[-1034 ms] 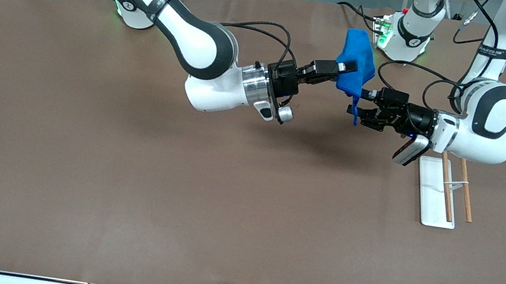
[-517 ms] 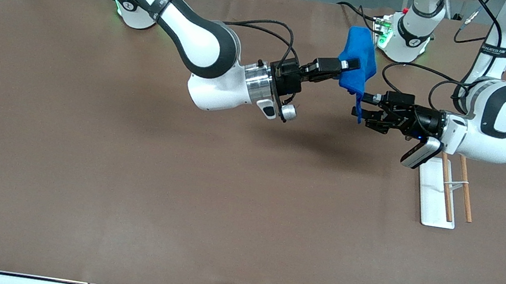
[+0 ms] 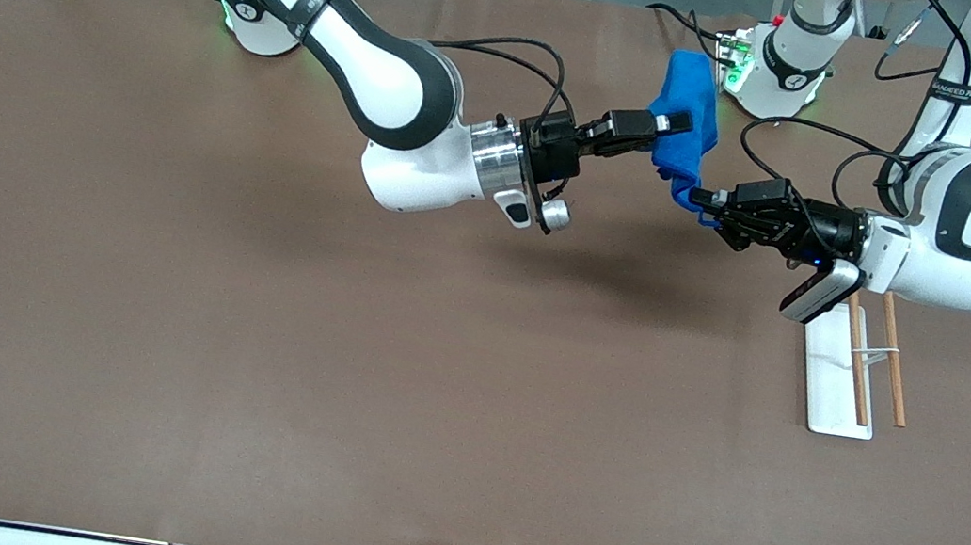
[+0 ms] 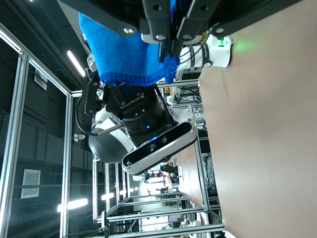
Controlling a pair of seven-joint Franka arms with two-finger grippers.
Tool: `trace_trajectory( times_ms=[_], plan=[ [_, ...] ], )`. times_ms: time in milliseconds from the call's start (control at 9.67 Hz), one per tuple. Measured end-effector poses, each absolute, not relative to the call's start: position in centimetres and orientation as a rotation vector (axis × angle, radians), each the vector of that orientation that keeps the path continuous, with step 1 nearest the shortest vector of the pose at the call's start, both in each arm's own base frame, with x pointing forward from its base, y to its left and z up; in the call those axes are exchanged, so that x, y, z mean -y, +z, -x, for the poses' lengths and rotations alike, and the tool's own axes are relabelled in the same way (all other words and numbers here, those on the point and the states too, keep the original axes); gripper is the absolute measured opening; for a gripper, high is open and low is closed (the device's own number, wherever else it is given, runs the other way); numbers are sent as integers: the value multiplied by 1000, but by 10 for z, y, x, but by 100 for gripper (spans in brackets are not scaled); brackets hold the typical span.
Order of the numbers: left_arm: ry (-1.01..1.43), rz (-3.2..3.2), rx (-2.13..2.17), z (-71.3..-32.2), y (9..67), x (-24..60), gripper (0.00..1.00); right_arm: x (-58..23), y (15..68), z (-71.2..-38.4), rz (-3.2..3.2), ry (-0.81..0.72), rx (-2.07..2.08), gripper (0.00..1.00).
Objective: Right arm passes towel to left arm to hang
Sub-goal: 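Grasp the towel's hanging end with the left gripper, then open the right gripper and withdraw while the left gripper pulls the towel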
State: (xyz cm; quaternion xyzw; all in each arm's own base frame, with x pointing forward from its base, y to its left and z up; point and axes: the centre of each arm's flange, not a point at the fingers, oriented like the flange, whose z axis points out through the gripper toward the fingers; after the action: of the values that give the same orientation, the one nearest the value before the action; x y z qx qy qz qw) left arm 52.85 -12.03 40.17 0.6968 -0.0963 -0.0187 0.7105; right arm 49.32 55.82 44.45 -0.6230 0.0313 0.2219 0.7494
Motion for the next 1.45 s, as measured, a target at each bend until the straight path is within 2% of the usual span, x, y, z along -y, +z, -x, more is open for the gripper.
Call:
trace_trajectory(
  times_ms=[207,414,517,931,1034,1448],
  plan=[
    [-35,-1547,209,-530,402,116,2,-558,445,-494,1361,483,-70,7],
    [-31,-1550,203,-532,406,113,2,-553,438,-501,1420,431,-83,16],
    [-36,-1568,206,-535,409,110,2,-548,434,-507,1470,401,-77,29],
    [-76,-1783,261,-548,426,61,2,-478,454,-550,1959,316,-59,93],
    [-89,-1845,292,-548,428,51,2,-451,461,-558,2124,296,-46,100],
    [-157,-2192,394,-563,455,24,2,-311,481,-592,2718,163,-36,100]
  ],
)
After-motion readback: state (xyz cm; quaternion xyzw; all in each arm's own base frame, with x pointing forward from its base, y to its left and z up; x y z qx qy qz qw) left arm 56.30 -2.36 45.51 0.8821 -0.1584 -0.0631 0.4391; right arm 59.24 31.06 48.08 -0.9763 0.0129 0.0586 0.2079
